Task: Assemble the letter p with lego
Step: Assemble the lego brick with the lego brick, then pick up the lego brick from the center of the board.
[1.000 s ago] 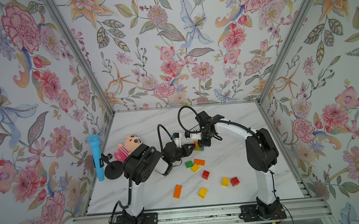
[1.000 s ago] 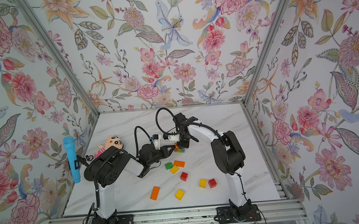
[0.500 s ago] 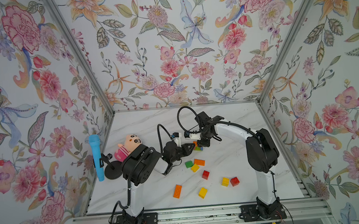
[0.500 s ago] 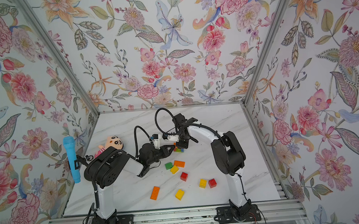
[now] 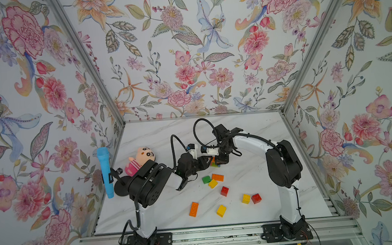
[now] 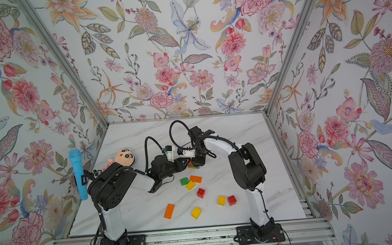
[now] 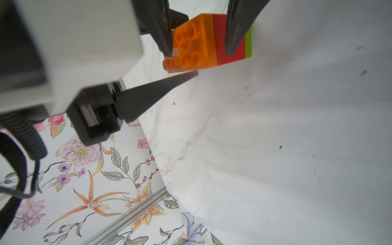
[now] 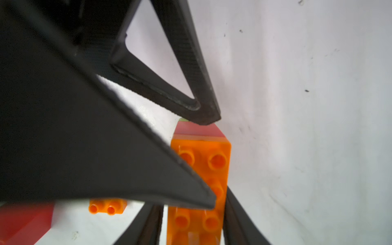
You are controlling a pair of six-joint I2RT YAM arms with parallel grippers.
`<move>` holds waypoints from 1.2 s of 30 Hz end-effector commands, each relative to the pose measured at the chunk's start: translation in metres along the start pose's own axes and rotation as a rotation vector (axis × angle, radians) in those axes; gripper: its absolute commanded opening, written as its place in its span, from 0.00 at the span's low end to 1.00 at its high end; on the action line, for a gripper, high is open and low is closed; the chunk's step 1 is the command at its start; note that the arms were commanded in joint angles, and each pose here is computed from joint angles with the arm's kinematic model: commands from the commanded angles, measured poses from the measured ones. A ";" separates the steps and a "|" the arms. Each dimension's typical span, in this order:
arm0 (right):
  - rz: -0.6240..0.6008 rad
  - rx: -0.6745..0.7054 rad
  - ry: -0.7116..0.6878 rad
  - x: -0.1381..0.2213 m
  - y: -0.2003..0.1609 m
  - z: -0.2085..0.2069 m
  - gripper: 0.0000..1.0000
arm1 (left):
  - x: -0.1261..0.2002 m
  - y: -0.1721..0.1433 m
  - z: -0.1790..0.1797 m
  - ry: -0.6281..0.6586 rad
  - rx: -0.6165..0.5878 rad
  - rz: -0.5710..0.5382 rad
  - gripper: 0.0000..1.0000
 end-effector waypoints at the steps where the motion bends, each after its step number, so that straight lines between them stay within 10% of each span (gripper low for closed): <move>1: 0.025 -0.004 0.049 -0.002 -0.004 0.010 0.62 | 0.009 0.012 0.001 0.038 -0.036 -0.037 0.48; 11: -0.098 -0.048 -0.021 0.039 0.005 0.007 0.79 | 0.045 0.013 0.007 0.126 -0.078 -0.022 0.55; 20: -0.558 -0.403 -0.403 0.124 0.010 -0.009 0.79 | 0.109 0.006 0.001 0.347 -0.314 0.153 0.60; 36: -0.944 -1.069 -0.527 0.175 -0.124 0.007 0.98 | 0.143 -0.077 -0.122 0.199 -0.665 0.545 0.69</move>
Point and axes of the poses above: each gripper's point midway between its finger pads, its own x axis back along the fingers, its own z axis along the line the jaws close on, y = z × x, the point moved 4 cm from there along x, back along the fingers, and after that the axes turned 14 degrees about -x, right-handed, at the moved point
